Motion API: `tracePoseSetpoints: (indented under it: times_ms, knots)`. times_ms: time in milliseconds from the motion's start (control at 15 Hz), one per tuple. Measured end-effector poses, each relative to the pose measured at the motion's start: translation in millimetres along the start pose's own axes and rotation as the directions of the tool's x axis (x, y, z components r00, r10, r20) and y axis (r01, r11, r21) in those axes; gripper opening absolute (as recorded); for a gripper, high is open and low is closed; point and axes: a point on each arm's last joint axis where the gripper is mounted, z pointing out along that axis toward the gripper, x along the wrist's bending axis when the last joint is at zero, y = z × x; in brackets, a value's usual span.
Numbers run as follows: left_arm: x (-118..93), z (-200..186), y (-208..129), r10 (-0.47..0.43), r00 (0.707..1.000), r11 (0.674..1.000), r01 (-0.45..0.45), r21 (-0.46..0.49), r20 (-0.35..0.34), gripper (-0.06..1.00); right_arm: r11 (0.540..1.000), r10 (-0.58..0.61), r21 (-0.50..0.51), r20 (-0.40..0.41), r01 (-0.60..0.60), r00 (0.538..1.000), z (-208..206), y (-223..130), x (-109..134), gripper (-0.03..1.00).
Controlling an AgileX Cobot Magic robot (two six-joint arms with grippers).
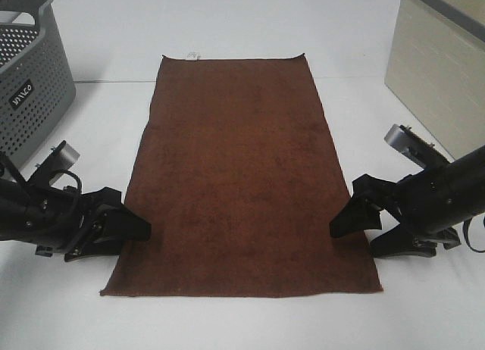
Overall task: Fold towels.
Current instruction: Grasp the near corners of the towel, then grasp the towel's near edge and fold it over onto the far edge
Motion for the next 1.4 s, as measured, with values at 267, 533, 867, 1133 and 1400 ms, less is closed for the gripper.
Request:
tracePoseSetpoints:
  times_ms: [267,533,867,1133,1400]
  knots:
    - [3.3,0.8,0.4,-0.008,0.999,1.0,0.008,-0.007,-0.031,0.35,0.997,-0.066,0.045,-0.004,0.066,0.998,19.0,0.6,18.5,0.57]
    - [7.3,2.2,-0.8,-0.001,0.998,1.0,0.002,0.003,-0.061,0.0,1.0,-0.016,0.012,0.059,0.016,0.998,21.8,4.0,12.4,0.07]
    - [3.6,-2.5,-2.4,0.041,0.997,0.999,-0.039,0.033,-0.062,0.0,1.0,0.012,0.0,0.07,-0.012,0.997,17.2,4.4,14.5,0.0]
    - [-12.0,-25.2,-2.7,0.1,0.991,0.994,-0.095,0.055,-0.088,0.0,1.0,0.029,-0.001,0.063,-0.029,0.998,-5.3,-8.2,27.9,0.0]
    - [-9.2,-35.2,-33.9,0.072,0.991,0.992,-0.059,0.116,-0.11,0.0,0.997,0.057,0.045,0.06,-0.06,0.997,-11.9,-44.1,25.9,0.0]
